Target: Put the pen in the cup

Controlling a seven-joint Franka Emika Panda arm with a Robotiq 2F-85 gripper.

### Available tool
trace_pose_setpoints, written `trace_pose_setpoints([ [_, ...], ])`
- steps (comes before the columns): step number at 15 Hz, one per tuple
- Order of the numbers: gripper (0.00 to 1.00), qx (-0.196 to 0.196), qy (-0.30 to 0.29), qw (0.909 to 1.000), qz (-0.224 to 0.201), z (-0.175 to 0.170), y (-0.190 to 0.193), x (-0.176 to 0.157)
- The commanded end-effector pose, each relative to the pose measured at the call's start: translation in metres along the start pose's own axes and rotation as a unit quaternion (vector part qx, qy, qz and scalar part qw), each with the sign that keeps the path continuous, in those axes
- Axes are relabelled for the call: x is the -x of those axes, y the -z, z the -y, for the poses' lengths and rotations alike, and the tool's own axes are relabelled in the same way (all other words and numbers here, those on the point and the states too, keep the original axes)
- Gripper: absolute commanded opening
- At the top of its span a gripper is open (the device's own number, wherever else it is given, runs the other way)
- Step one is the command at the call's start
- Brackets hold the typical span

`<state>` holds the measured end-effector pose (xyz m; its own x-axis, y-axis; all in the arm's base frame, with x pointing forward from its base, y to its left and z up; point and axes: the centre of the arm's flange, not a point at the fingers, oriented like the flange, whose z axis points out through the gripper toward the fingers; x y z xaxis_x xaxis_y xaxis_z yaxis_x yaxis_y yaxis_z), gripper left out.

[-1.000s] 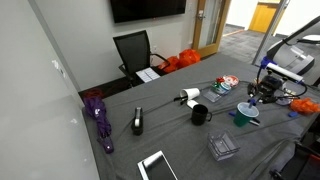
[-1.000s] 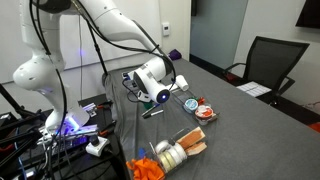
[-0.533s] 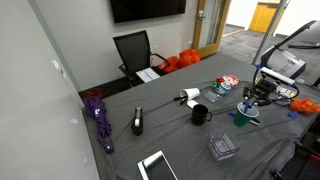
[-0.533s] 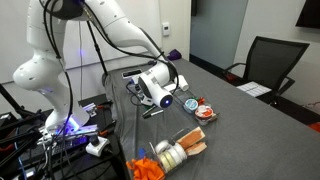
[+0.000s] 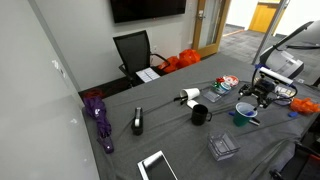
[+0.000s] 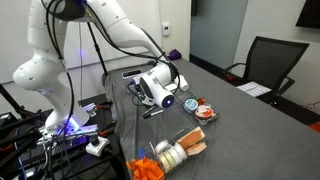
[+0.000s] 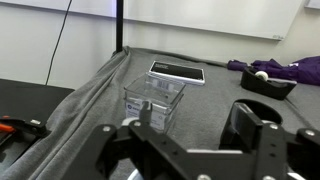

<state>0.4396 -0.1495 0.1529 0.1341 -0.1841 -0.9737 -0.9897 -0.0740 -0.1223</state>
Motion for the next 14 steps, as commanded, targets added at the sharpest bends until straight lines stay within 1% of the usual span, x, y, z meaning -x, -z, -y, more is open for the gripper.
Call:
trace_pose_setpoints([
  [1,1.0,-0.041,0.04,0.9978,-0.032,-0.004,0.015,0.016],
  [2,1.0,-0.039,0.042,0.9978,-0.034,-0.005,0.007,0.012],
  [4,1.0,-0.051,0.057,0.9959,-0.047,-0.008,-0.008,0.007],
  [5,1.0,-0.058,0.063,0.9948,-0.054,-0.009,-0.009,0.006],
  [8,1.0,-0.075,0.083,0.9891,-0.096,-0.011,-0.013,0.002],
  [11,1.0,-0.08,0.092,0.9842,-0.128,-0.013,-0.014,0.002],
  [14,1.0,-0.084,0.1,0.9812,-0.142,-0.013,-0.016,0.003],
])
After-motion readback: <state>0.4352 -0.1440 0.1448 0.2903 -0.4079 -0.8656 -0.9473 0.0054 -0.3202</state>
